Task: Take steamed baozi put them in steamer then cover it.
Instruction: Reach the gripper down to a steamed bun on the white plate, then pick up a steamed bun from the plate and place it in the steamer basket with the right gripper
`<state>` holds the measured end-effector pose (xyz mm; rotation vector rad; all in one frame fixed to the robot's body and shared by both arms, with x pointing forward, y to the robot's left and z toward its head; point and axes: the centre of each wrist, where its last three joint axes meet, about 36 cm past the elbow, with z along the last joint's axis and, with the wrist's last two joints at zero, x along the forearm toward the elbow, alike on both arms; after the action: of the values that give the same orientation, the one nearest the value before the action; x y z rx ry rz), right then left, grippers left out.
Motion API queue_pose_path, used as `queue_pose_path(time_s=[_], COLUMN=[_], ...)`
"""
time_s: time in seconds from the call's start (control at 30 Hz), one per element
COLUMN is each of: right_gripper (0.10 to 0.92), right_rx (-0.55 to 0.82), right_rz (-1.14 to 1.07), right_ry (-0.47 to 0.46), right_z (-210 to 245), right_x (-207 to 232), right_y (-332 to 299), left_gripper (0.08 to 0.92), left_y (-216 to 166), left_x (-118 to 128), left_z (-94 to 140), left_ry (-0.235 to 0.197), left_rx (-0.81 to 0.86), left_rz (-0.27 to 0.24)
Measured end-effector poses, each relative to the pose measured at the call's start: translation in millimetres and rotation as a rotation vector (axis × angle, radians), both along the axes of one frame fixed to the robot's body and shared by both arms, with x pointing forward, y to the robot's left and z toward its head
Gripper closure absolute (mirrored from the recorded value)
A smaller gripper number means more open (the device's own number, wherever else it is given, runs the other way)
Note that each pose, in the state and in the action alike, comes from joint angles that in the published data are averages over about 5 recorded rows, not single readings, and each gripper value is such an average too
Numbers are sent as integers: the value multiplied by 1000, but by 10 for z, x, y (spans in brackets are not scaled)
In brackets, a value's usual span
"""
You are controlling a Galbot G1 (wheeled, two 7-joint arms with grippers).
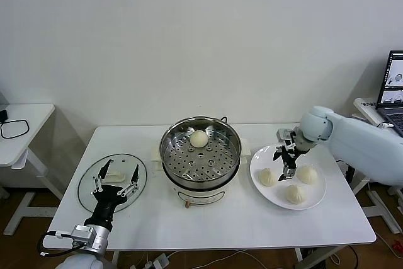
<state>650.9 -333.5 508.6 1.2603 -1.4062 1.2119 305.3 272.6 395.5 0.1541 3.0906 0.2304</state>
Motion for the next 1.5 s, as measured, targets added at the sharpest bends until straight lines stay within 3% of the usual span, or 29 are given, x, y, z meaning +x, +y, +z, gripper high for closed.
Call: queue_pose_path(time_s=[0.7, 0.9, 1.27, 1.5], right_gripper=[202, 286, 310, 310], right_rx=[-5, -5, -1, 8], right_rz=[-5, -4, -3, -17], right_ry=[-13, -13, -14, -8], right_z=[-461, -494, -435, -147], right_x=[6, 6, 9, -18], right_y=[121, 142, 134, 29], left_gripper=[177, 177, 177, 177], left_y=[11, 17, 18, 8], left_x=[16, 17, 13, 6], left_z=[-23, -29, -28, -14], left_ry=[8, 9, 9, 5], left_rx=[4, 4, 4, 3], left_rz=[-2, -1, 0, -2])
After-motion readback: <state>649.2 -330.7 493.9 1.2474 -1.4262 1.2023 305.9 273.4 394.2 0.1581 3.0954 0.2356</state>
